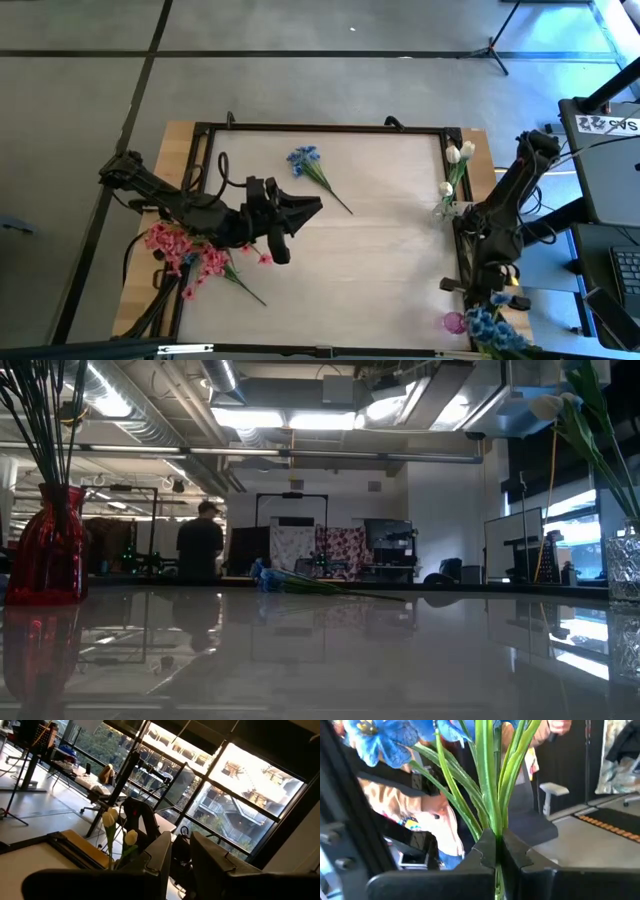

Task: Sort flowers into vase by color
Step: Put the bottom right blue flowers into the violet vase

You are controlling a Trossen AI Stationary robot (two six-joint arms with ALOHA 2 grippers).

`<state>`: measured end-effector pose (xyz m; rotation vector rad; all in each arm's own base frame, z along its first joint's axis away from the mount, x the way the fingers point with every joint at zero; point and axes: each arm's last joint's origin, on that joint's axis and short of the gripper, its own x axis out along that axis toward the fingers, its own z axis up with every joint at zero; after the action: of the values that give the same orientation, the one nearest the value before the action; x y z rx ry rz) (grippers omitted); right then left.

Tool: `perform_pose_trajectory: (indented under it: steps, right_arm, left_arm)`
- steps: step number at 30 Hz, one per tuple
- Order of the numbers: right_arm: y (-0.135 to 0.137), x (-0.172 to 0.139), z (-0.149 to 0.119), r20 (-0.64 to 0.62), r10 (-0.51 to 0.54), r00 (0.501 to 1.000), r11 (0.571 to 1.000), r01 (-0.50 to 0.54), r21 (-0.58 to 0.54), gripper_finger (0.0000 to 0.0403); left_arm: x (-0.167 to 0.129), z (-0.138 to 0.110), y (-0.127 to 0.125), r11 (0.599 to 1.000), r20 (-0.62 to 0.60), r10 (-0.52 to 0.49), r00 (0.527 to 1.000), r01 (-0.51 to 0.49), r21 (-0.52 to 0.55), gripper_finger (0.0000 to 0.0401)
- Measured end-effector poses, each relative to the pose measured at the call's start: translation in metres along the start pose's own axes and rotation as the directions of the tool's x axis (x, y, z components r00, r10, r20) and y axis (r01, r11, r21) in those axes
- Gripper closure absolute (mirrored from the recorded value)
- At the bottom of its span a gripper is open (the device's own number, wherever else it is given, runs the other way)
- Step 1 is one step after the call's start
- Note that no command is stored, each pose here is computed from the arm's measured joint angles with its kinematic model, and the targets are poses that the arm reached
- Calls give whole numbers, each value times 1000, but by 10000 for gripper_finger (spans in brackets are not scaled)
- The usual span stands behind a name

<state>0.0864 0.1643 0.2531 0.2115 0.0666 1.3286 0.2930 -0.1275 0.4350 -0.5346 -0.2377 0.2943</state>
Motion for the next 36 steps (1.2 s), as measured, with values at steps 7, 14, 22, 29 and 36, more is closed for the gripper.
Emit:
perform_pose_trajectory:
  steps: [7,14,22,29,36]
  right_arm:
    - [-4,6,-9,-51,-14,999,999,15,33,400]
    - [-6,9,-14,-79,-23,997,998,26,49,398]
    - [-8,9,-11,-34,-115,993,993,114,-31,398]
    - [-8,9,-10,-25,-125,992,992,125,-17,399]
    - [-6,5,-5,0,-118,993,993,118,-9,400]
  left_arm:
    - [0,0,0,1000,0,0,1000,0,-2,332]
    - [-1,-1,-1,1000,-3,-5,1000,5,-8,332]
    - [-6,-2,-5,1000,-13,-21,1000,21,-13,332]
    - [-7,-2,-6,1000,-13,-26,1000,26,-16,332]
    - [-7,-2,-7,999,-11,-28,1000,28,-19,332]
